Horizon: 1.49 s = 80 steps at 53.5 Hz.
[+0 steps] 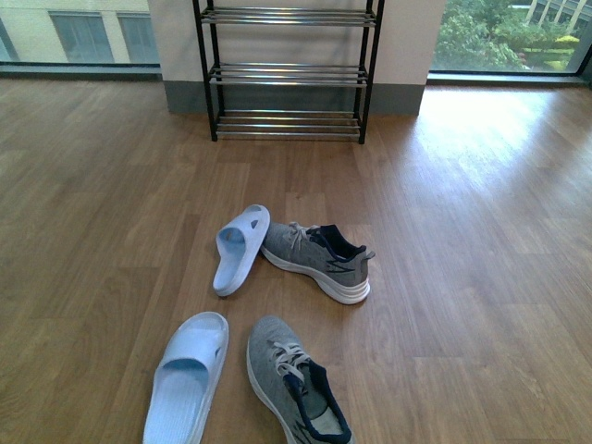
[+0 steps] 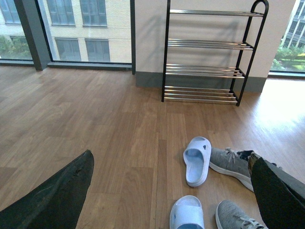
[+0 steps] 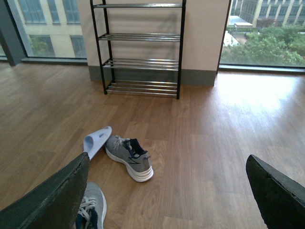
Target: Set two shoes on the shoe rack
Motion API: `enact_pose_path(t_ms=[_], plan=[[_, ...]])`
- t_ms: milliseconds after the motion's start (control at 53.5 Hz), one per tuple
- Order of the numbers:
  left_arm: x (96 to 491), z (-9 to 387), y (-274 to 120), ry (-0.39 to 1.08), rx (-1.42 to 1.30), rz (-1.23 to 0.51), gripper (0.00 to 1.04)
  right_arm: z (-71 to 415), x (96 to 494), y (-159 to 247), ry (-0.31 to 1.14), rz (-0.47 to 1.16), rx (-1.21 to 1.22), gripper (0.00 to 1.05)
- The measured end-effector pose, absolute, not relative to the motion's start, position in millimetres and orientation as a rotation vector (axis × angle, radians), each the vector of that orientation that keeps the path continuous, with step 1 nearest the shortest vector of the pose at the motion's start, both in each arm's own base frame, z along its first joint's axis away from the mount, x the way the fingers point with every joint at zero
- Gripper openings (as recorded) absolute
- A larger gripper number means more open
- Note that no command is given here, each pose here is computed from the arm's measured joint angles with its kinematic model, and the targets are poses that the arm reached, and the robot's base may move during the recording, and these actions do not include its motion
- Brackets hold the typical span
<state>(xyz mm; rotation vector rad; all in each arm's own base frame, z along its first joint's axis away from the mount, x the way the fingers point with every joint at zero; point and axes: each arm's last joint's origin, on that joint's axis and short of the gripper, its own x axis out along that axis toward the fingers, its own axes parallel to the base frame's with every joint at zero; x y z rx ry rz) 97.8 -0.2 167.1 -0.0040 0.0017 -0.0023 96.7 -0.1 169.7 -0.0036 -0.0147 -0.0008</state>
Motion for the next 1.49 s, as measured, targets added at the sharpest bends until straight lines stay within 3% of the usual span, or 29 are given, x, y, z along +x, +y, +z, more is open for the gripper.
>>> enact_pose_path(t_ms=[224, 336, 430, 505, 635, 934, 1159, 1495], plan=[[98, 167, 0, 0.009, -0.017, 0.01, 0.95, 170, 97, 0, -0.014, -0.001, -0.004, 0.95], [107, 169, -3, 0.183, -0.271, 0.202, 0.95, 170, 97, 0, -0.015, -0.002, -0.003, 0.95], [153, 187, -21, 0.262, -0.616, 0.121, 0.95, 170, 97, 0, -0.015, -0.001, -0.004, 0.95], [193, 187, -35, 0.335, -0.704, 0.073, 0.95, 170, 97, 0, -0.015, -0.001, -0.003, 0.95], [255, 143, -60, 0.571, -0.775, 0.068, 0.95, 170, 97, 0, -0.015, -0.001, -0.003, 0.95], [312, 26, -106, 1.065, -0.778, 0.068, 0.95, 170, 97, 0, -0.015, -0.001, -0.003, 0.95], [350, -13, -120, 1.2, -0.793, 0.006, 0.95, 170, 97, 0, -0.015, -0.001, -0.003, 0.95], [368, -63, -142, 1.352, -0.748, -0.037, 0.95, 170, 97, 0, -0.015, -0.001, -0.003, 0.95]])
